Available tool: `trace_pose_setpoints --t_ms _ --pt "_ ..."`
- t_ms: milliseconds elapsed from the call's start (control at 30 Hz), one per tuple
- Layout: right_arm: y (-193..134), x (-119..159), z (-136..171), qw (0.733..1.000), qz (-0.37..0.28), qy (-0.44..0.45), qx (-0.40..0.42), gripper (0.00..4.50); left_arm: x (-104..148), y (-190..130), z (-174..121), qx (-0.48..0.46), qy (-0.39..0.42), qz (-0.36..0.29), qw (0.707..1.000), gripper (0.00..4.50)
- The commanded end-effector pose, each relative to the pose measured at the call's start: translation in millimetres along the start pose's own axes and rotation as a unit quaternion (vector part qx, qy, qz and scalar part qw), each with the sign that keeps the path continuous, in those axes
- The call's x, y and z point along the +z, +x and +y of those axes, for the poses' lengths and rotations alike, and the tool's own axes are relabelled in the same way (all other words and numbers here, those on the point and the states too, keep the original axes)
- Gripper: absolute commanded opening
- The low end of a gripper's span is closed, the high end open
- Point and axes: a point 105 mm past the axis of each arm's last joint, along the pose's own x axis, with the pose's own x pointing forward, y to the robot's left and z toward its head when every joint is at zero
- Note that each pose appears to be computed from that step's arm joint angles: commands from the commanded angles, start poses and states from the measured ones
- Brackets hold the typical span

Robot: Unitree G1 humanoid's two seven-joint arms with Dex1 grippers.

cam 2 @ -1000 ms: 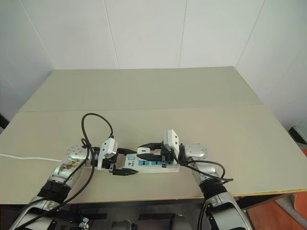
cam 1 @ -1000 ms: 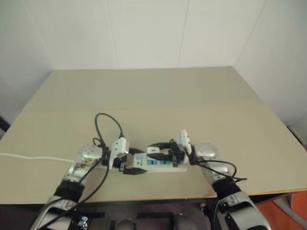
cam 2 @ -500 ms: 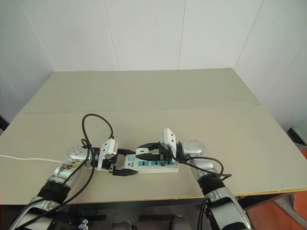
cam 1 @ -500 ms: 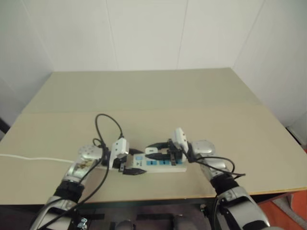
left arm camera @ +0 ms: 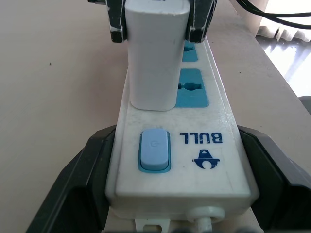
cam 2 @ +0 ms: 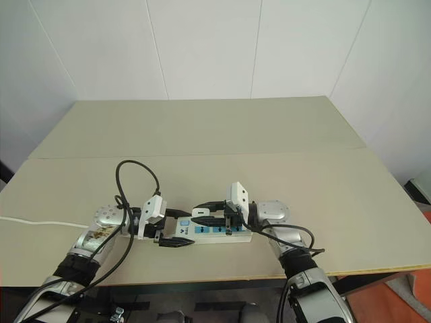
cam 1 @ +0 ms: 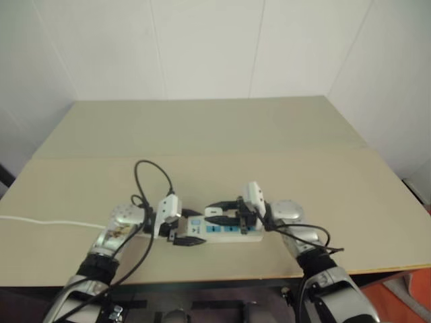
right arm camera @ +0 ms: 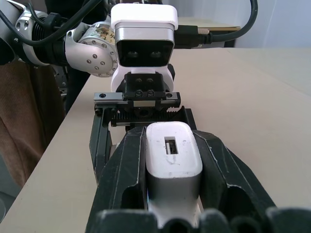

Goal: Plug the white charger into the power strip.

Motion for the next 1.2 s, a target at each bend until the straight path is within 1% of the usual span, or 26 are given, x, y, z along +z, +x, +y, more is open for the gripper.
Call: trace_pose_setpoints --t_ms 33,167,200,233,433,500,567,733,900,1033,1200 --pt "-11.5 -26.4 6.3 0.998 0.049 0.031 -0.009 2.5 -8.7 -5.1 2.5 0.012 -0.013 0.017 1.0 3.28" --pt "-11.0 -25.9 7.2 0.998 0.052 0.035 -0.005 3.8 -8.9 -4.5 2.6 0.012 -0.014 0.016 1.0 3.28" --pt "-11.0 -25.2 7.6 0.998 0.052 0.035 -0.002 4.23 -8.9 -4.4 2.7 0.012 -0.014 0.016 1.0 3.28" --pt "-11.1 -24.4 8.1 0.998 0.051 0.037 0.003 4.49 -8.8 -4.3 2.9 0.013 -0.014 0.016 1.0 3.28" --pt "-15.0 -19.1 5.5 0.998 0.054 0.037 0.011 4.49 -7.0 -2.5 4.3 0.015 -0.017 0.008 1.0 3.28" --pt "-17.3 -15.9 2.8 0.998 0.054 0.029 0.007 4.5 -4.2 -2.6 3.7 0.009 -0.025 0.003 1.0 4.0" --pt "-20.0 -12.4 0.1 0.998 0.053 0.024 0.005 4.5 0.6 -5.0 3.4 0.005 -0.028 -0.006 1.0 4.47" --pt "-28.7 -4.6 -5.1 0.998 0.057 0.0 0.0 4.5 16.9 -11.2 0.5 -0.004 -0.013 -0.027 1.0 4.47" --pt "-43.9 11.9 -11.8 0.998 0.057 -0.024 -0.009 4.5 34.6 -16.2 -4.8 0.003 0.008 -0.052 0.999 4.47" --pt "-64.8 27.3 -14.9 0.996 0.069 -0.053 -0.017 4.5 46.1 -25.7 -13.1 -0.007 0.011 -0.06 0.998 4.47" --pt "-98.8 47.1 -16.9 0.992 0.095 -0.079 -0.039 4.5 58.9 -47.9 -15.4 0.013 0.018 -0.058 0.998 4.47"
